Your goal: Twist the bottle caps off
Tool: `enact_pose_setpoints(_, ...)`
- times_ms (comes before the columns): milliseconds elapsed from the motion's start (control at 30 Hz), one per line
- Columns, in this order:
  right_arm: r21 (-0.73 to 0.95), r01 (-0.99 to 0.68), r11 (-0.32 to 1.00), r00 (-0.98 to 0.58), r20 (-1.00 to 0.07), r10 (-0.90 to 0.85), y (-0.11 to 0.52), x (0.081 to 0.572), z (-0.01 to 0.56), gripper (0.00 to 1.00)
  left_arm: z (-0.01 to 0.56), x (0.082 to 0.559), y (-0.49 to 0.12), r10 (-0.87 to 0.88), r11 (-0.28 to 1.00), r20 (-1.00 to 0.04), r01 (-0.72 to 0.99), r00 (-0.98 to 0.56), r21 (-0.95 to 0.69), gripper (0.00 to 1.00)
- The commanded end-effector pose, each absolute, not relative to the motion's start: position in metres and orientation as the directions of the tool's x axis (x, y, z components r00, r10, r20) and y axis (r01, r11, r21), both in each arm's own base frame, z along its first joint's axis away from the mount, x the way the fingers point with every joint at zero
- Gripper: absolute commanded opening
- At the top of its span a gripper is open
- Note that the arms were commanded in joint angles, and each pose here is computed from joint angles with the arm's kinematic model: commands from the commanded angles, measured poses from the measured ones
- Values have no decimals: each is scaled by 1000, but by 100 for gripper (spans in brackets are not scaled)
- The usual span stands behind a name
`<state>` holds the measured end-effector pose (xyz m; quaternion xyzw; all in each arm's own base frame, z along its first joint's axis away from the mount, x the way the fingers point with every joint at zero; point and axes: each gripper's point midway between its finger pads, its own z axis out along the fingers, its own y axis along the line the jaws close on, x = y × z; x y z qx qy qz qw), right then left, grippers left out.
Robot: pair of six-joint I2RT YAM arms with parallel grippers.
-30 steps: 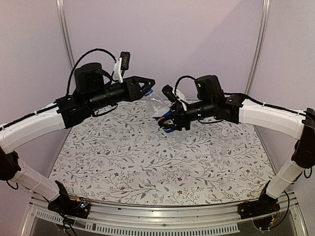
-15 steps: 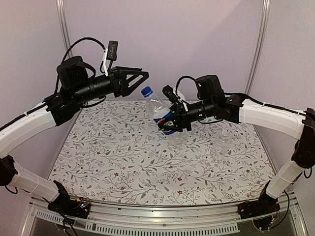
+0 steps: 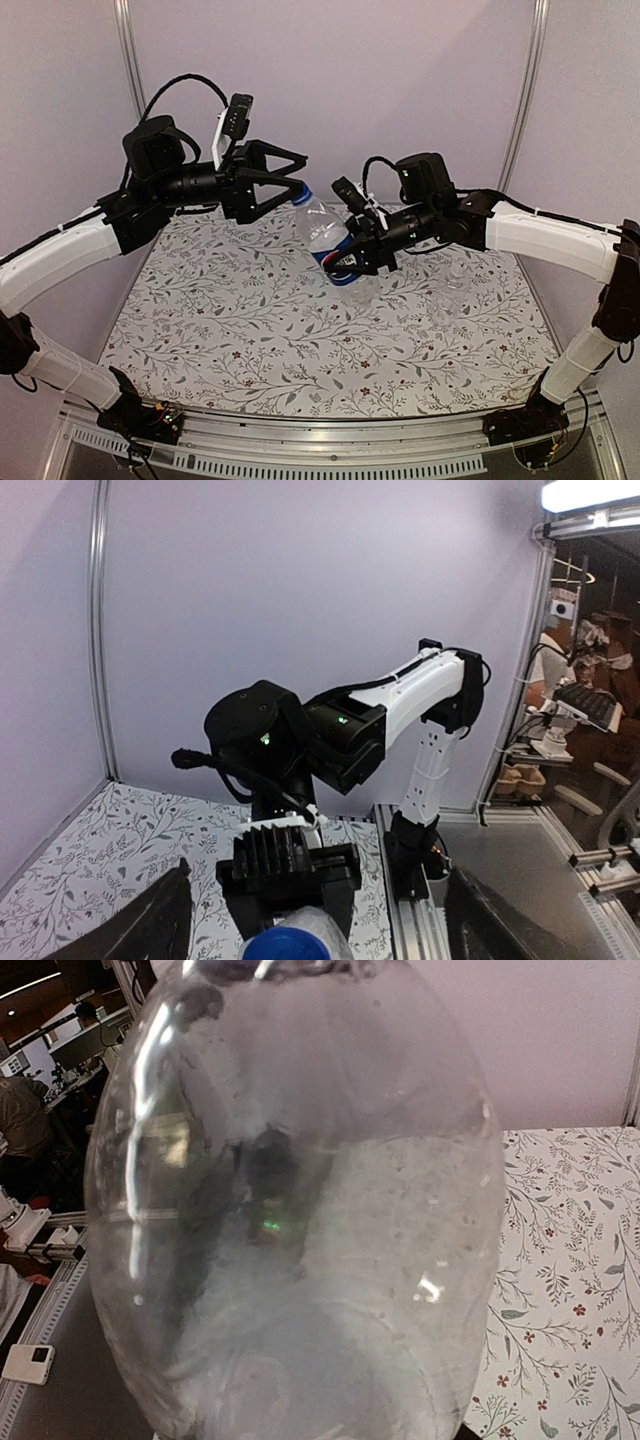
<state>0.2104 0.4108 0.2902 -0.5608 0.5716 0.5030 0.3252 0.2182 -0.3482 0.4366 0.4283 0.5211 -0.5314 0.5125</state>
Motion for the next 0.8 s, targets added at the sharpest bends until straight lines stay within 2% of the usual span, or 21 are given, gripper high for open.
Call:
enact_pose_setpoints(0,201,-949,-244,-131,-952,-278,407,194,307,41,436,213,-352,-96,-12,-994,999,-53,-52,86)
enact_pose_setpoints(267,210,-940,-269,-133,-952,-276,406,190,307,42,428,206,-359,-89,-108,-993,992,-76,-66,76)
enact_pose_setpoints(767,217,-941,-259,-140,-949,-283,408,192,305,42,420,208,-363,-60,-124,-993,988,-103,-95,44)
